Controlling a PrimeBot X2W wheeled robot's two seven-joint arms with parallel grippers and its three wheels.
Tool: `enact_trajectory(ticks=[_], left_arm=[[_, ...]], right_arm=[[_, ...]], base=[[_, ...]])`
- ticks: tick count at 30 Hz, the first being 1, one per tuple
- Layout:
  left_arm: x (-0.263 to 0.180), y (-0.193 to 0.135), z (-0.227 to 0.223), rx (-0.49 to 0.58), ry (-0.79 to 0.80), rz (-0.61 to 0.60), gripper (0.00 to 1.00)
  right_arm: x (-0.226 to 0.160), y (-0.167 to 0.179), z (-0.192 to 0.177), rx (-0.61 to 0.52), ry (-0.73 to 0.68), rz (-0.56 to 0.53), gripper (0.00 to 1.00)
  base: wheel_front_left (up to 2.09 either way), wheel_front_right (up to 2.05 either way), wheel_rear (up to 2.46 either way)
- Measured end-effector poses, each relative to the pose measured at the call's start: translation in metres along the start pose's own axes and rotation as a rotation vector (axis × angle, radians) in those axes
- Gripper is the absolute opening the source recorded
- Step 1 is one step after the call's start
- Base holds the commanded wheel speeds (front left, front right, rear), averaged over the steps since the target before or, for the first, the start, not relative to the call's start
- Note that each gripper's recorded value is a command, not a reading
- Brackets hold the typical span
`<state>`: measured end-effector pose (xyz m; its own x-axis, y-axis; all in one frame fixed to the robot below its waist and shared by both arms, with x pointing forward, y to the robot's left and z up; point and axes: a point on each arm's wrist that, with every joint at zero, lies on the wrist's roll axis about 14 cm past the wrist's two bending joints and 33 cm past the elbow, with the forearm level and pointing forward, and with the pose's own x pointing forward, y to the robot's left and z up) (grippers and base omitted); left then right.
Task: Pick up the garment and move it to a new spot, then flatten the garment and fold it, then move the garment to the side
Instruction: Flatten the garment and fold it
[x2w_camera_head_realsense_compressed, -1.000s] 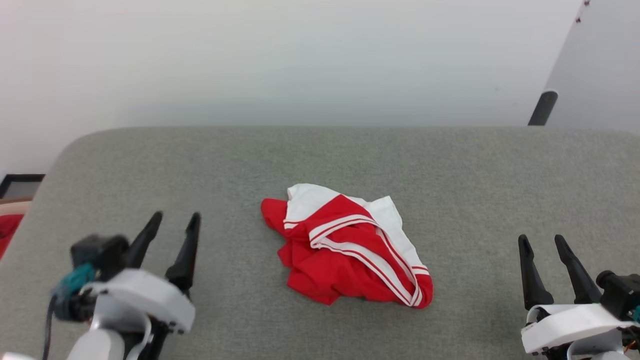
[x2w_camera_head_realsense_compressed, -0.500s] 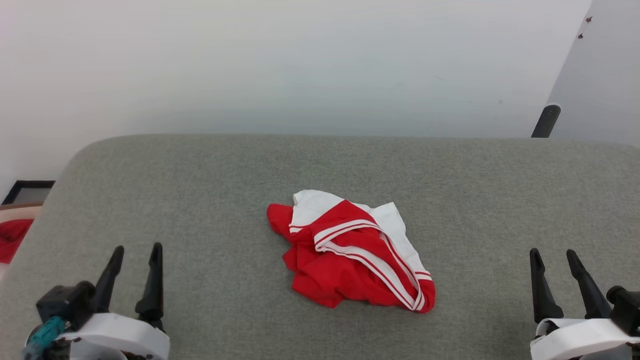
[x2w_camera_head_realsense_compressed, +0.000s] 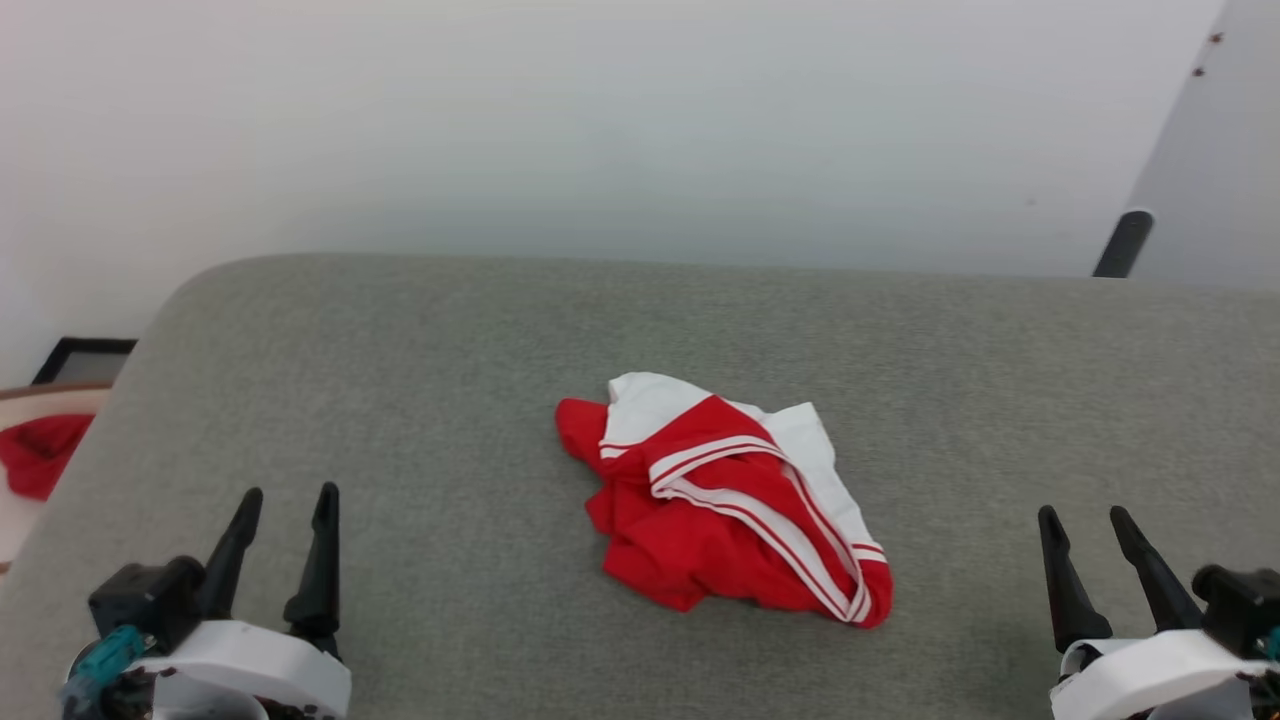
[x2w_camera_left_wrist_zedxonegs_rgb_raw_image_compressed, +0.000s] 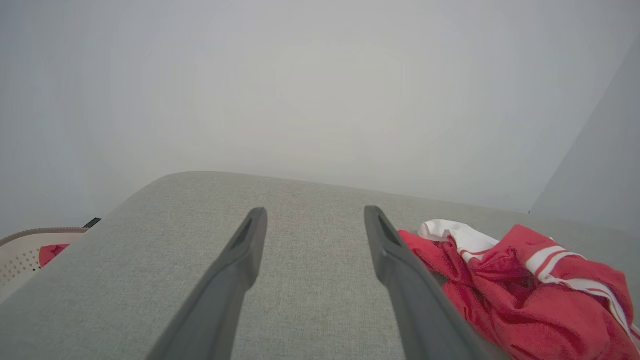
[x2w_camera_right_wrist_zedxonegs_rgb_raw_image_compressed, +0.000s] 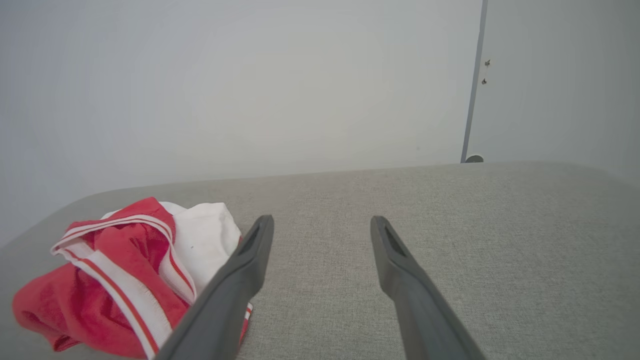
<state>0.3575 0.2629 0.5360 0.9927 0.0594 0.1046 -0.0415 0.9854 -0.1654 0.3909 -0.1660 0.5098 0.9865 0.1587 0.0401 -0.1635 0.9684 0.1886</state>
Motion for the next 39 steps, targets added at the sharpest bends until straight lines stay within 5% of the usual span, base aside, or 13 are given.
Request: enact_trajectory(ticks=[13, 22, 35, 36, 37, 38, 39], left_arm=[[0.001, 0.001, -0.009, -0.008, 0.027, 0.026, 1.0], [0.006, 0.005, -0.024, -0.016, 0.063, 0.058, 1.0], [0.012, 0.018, -0.042, -0.023, 0.102, 0.11, 1.0], [0.012, 0.019, -0.043, -0.027, 0.104, 0.113, 1.0], [0.012, 0.02, -0.044, -0.028, 0.105, 0.117, 1.0], [0.013, 0.021, -0.045, -0.028, 0.109, 0.12, 1.0], [0.013, 0.021, -0.045, -0.028, 0.109, 0.12, 1.0]], right_arm=[[0.042, 0.04, -0.03, -0.003, 0.234, 0.176, 1.0], [0.053, 0.064, -0.086, 0.004, 0.513, 0.282, 1.0], [0.068, 0.075, -0.137, -0.021, 0.742, 0.339, 1.0], [0.07, 0.075, -0.139, -0.02, 0.751, 0.341, 0.76], [0.071, 0.076, -0.14, -0.021, 0.756, 0.343, 0.27], [0.074, 0.077, -0.141, -0.022, 0.756, 0.345, 0.0], [0.074, 0.077, -0.141, -0.022, 0.756, 0.345, 0.0]], base=[[0.0, 0.0, 0.0], [0.0, 0.0, 0.0], [0.0, 0.0, 0.0], [0.0, 0.0, 0.0], [0.0, 0.0, 0.0], [0.0, 0.0, 0.0], [0.0, 0.0, 0.0]])
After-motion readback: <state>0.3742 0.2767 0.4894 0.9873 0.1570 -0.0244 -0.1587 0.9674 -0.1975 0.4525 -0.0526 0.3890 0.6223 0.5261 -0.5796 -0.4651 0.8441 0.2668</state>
